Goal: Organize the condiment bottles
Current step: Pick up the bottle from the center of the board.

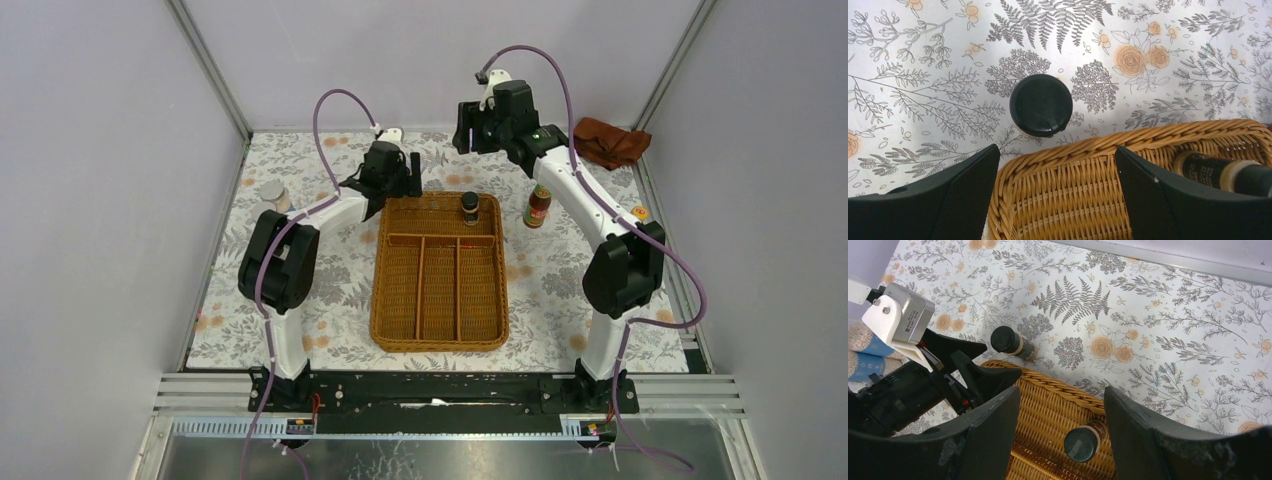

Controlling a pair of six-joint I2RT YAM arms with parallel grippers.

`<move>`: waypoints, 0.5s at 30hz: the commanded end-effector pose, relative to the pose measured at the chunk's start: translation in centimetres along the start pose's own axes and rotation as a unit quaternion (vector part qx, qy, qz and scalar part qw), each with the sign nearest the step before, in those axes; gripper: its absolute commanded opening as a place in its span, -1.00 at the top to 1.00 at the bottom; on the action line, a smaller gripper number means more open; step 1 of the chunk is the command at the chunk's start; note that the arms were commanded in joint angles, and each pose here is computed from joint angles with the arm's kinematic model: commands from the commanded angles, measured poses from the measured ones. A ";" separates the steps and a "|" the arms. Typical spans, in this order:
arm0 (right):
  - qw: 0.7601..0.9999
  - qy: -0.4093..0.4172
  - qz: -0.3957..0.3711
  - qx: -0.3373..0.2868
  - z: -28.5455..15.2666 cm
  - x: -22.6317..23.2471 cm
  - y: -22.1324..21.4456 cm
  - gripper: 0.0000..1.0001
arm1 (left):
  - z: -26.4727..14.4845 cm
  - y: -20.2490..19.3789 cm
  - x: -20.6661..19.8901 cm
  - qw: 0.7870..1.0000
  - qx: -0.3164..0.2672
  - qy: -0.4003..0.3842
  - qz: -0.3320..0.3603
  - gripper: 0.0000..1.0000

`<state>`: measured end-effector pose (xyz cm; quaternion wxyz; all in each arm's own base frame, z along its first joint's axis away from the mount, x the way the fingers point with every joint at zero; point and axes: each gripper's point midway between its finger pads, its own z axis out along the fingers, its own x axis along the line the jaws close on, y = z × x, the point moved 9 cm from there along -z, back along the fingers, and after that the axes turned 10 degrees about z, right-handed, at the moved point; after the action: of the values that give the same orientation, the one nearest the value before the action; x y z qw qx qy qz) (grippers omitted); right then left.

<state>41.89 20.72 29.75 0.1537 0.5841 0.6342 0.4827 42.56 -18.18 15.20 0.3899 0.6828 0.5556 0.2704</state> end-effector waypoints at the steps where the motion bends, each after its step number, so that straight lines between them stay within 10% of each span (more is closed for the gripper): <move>1: 0.999 0.026 -0.002 -0.024 0.0 1.1 1.5 -0.38 | 0.9 2.2 -0.2 0.998 -0.060 0.021 0.022 -0.77; 15: 1.000 0.019 0.001 -0.020 0.7 0.5 1.3 -0.38 | 2.3 2.9 -0.3 0.995 -0.087 0.037 0.040 -0.70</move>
<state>42.28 20.96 29.11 0.1472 0.5848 0.6378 0.4791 44.17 -18.56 15.13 0.3942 0.6748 0.5339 0.3227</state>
